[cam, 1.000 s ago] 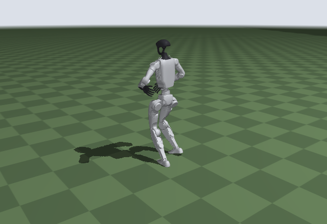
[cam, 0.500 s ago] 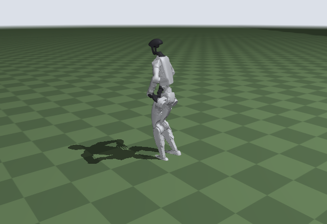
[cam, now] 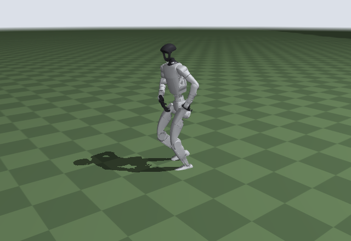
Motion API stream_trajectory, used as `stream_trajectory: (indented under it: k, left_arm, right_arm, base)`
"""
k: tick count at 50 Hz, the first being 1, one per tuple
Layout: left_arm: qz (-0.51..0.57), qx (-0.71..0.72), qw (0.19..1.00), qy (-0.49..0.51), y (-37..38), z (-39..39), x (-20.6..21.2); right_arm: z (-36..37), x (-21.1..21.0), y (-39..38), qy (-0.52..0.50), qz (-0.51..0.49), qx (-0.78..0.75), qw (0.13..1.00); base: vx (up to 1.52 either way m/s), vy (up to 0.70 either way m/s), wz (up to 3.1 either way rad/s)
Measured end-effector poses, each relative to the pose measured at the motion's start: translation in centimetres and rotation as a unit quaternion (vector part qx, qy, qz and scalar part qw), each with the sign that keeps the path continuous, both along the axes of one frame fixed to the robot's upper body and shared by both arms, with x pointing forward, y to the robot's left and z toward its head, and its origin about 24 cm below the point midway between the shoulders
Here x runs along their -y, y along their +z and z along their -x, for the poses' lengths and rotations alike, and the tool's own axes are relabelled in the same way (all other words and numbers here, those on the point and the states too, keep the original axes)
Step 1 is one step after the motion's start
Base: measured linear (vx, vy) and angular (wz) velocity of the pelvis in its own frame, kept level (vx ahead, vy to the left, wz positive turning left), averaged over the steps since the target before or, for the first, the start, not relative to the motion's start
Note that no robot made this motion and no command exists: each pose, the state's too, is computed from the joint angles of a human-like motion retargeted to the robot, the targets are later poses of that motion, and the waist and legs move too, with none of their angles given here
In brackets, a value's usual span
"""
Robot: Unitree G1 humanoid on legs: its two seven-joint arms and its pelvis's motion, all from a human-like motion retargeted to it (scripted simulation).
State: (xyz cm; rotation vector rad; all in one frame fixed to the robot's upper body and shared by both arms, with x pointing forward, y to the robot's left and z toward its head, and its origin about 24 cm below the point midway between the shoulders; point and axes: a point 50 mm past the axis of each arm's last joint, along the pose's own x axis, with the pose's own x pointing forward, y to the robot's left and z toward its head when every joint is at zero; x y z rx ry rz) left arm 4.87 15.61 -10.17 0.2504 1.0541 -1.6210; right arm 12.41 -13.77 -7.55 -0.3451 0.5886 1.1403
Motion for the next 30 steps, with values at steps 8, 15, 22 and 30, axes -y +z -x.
stream_trajectory:
  k: [8, 15, 22, 30]
  left_arm:
    - [-0.015, 0.119, 0.993, 0.009, 1.7, -3.1, -2.1]
    - [0.001, 0.202, 0.976, 0.077, 3.1, -5.2, -2.4]
    - [0.028, 0.204, 0.962, 0.180, 3.3, -4.8, -1.9]
    - [0.032, 0.172, 0.949, 0.261, 2.8, -3.9, -2.4]
  right_arm:
    - [-0.7, 3.0, 1.1, -0.120, 0.003, 0.033, 0.992]
    - [-0.5, 5.1, 3.0, -0.106, 0.017, 0.073, 0.992]
    - [-0.2, 6.3, 4.5, -0.064, 0.024, 0.096, 0.993]
    - [1.0, 6.3, 2.9, -0.093, 0.014, 0.056, 0.994]
  base:
    - [-0.04, -0.14, 4.19]
    - [-0.17, -0.14, 3.47]
    - [-0.26, -0.09, 2.00]
    - [-0.28, -0.19, 0.95]
